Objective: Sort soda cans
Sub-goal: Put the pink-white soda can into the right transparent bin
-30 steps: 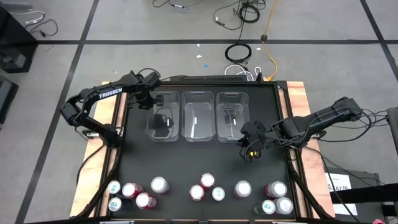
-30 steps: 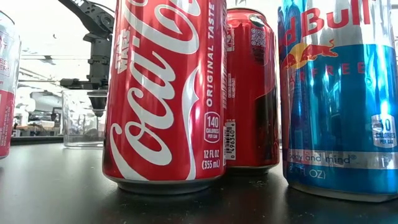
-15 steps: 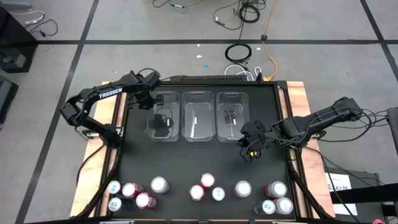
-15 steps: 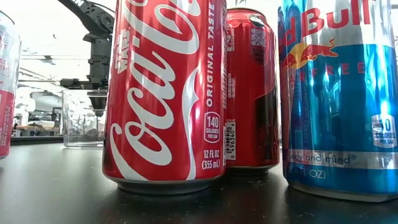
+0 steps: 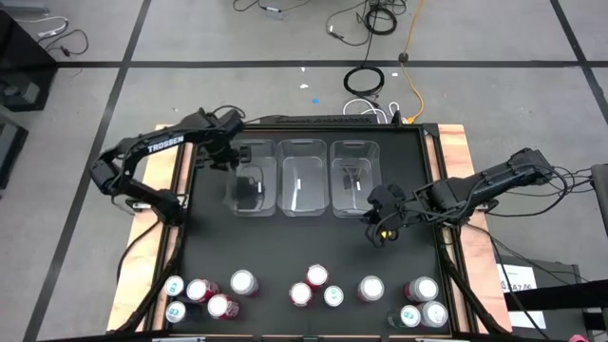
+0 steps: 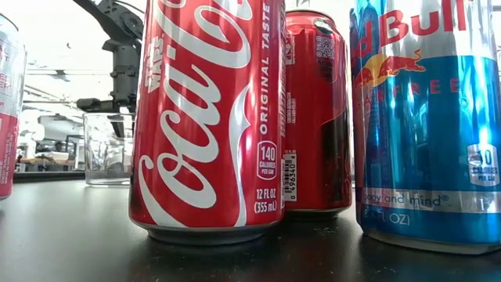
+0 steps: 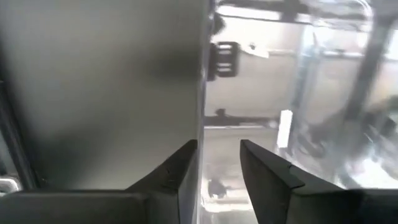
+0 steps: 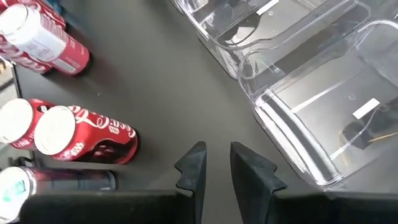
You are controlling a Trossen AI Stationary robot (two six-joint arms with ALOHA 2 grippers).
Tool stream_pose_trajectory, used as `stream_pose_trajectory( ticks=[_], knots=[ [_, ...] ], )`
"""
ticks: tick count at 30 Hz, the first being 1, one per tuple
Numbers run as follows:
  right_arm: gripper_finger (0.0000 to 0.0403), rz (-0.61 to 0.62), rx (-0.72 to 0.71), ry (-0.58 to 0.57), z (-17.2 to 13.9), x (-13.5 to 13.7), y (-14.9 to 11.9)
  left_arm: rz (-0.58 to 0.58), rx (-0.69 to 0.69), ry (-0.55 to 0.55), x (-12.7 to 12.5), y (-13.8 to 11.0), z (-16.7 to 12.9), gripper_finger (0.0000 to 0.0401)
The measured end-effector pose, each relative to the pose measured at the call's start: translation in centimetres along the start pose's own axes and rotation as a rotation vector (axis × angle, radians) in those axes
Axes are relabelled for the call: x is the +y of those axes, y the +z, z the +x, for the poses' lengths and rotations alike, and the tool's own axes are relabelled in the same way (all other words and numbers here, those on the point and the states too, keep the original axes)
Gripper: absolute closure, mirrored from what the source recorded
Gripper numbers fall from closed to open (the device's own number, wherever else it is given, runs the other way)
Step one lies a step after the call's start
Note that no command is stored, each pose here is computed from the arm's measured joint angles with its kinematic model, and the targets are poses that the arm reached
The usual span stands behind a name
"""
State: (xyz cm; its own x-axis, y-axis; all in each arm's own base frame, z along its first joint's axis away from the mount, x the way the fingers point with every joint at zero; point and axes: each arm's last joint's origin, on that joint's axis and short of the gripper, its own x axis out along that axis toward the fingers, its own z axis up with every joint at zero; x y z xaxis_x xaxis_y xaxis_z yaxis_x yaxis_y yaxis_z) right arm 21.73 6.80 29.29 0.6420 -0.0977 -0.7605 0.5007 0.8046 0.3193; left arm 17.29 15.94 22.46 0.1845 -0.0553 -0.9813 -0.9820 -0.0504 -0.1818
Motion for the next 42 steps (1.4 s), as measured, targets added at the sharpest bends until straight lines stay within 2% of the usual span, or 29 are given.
stream_pose_trajectory(
  ticks=[5, 9, 12, 18, 24, 28, 32, 36, 42],
  knots=[
    [0.0337, 0.068, -0.006, 0.008, 0.0, 0.1, 0.1, 0.084, -0.047, -0.055, 0.7, -1.3, -3.0, 0.0271],
    [0.0337, 0.136, -0.008, 0.011, 0.0, 0.1, 0.1, 0.178, -0.168, -0.08, 1.5, -2.5, -6.5, 0.0271],
    [0.0337, 0.137, -0.007, 0.011, 0.0, 0.1, 0.1, 0.249, -0.265, -0.132, 2.4, -3.8, -9.0, 0.0271],
    [0.0337, 0.161, -0.009, 0.009, 0.0, 0.1, 0.1, 0.384, -0.404, -0.234, 4.9, -6.9, -12.2, 0.027],
    [0.0337, 0.182, -0.024, 0.018, 0.1, 0.0, 0.5, 0.628, -0.466, -0.205, 7.9, -9.6, -13.4, 0.027],
    [0.0337, 0.248, -0.067, 0.064, 0.1, 0.3, 1.1, 0.708, -0.493, -0.233, 8.7, -10.6, -13.8, 0.027],
    [0.0342, 0.277, -0.085, 0.079, 0.2, 0.4, 1.4, 0.757, -0.484, -0.31, 9.1, -11.4, -14.1, 0.027],
    [0.0363, 0.286, -0.104, 0.067, 0.1, 0.4, 1.4, 0.836, -0.544, -0.386, 9.0, -12.0, -14.4, 0.027],
    [0.04, 0.321, -0.103, 0.067, 0.2, 0.4, 1.4, 0.989, -0.616, -0.649, 7.7, -12.4, -13.9, 0.027]
  ],
)
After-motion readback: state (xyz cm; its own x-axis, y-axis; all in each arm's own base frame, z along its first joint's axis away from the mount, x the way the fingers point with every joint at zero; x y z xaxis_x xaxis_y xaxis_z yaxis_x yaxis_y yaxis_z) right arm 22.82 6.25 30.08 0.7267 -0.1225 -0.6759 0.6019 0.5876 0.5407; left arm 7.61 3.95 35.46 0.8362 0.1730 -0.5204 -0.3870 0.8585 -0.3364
